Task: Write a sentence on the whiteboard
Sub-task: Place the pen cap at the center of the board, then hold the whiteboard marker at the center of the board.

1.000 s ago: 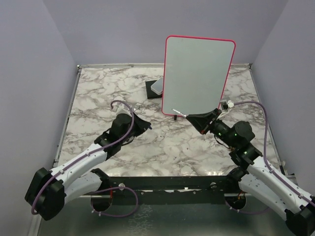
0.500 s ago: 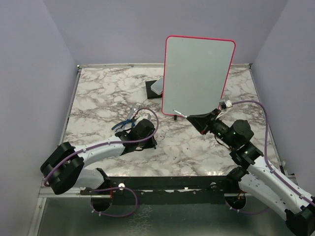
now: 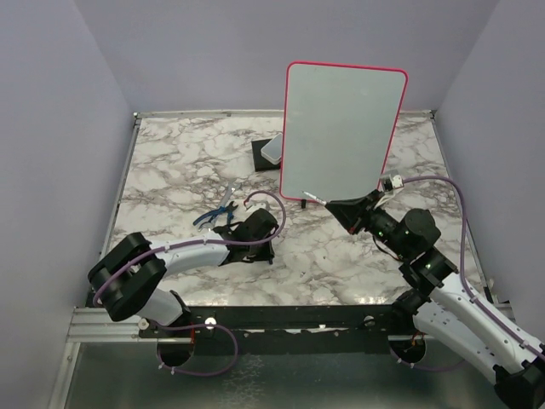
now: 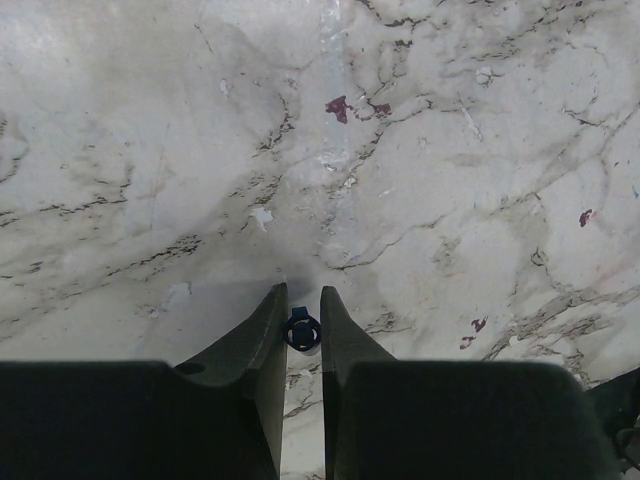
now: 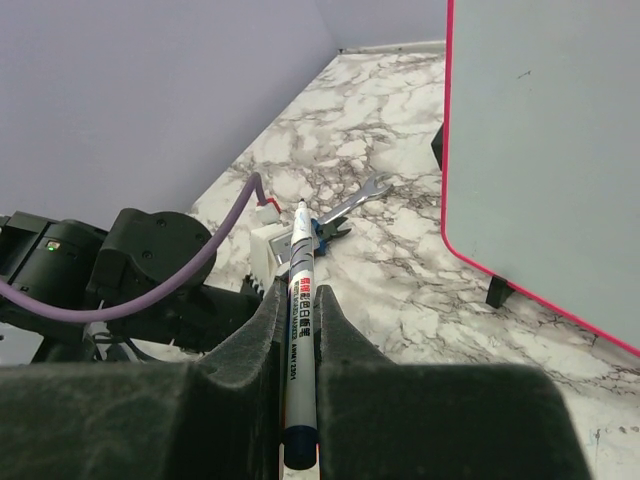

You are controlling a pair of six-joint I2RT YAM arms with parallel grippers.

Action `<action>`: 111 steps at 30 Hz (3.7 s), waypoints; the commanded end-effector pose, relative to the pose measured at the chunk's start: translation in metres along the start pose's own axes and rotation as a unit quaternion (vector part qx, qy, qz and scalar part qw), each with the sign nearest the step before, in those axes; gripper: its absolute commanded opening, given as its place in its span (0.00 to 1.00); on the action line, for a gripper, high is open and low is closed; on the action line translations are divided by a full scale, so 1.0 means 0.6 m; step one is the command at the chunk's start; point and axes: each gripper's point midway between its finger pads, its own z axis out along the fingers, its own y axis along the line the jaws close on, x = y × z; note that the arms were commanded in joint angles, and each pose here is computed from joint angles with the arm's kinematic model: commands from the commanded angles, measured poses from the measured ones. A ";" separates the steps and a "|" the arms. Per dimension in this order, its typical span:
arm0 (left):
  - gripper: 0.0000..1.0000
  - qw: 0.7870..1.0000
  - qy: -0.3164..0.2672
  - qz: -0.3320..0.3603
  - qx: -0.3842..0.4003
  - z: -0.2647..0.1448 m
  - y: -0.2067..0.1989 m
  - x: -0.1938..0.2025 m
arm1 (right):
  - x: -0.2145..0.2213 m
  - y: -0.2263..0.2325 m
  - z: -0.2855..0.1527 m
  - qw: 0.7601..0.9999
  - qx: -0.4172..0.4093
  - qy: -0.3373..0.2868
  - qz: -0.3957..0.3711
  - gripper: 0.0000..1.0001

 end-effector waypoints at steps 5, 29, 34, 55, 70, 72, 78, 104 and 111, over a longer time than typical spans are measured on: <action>0.28 1.000 0.002 0.010 -0.007 0.003 -0.004 0.003 | -0.001 -0.016 -0.010 1.000 0.026 -0.002 -0.017 0.00; 0.96 0.985 -0.159 0.063 -0.028 -0.139 -0.056 -0.205 | -0.054 -0.006 -0.039 0.997 0.037 -0.044 -0.052 0.00; 0.96 0.980 -0.186 0.068 -0.002 -0.174 -0.068 -0.282 | -0.064 -0.016 -0.036 0.995 0.058 -0.034 -0.070 0.00; 0.95 0.928 -0.308 0.163 0.132 -0.249 -0.126 -0.526 | -0.163 -0.049 0.041 0.983 0.149 -0.055 -0.089 0.01; 0.80 0.893 -0.320 0.241 0.205 -0.188 -0.182 -0.587 | -0.230 -0.073 0.137 0.975 0.134 -0.114 -0.133 0.01; 0.73 0.891 -0.320 0.243 0.211 -0.175 -0.186 -0.591 | -0.234 -0.076 0.149 0.975 0.130 -0.118 -0.135 0.01; 0.60 0.883 -0.321 0.253 0.230 -0.158 -0.194 -0.590 | -0.238 -0.068 0.176 0.978 0.105 -0.117 -0.138 0.00; 0.49 0.901 -0.300 0.241 0.202 -0.092 -0.156 -0.572 | -0.211 -0.058 0.180 0.984 0.074 -0.101 -0.129 0.00; 0.50 0.903 -0.292 0.240 0.206 -0.086 -0.155 -0.562 | -0.207 -0.057 0.180 0.984 0.070 -0.099 -0.128 0.00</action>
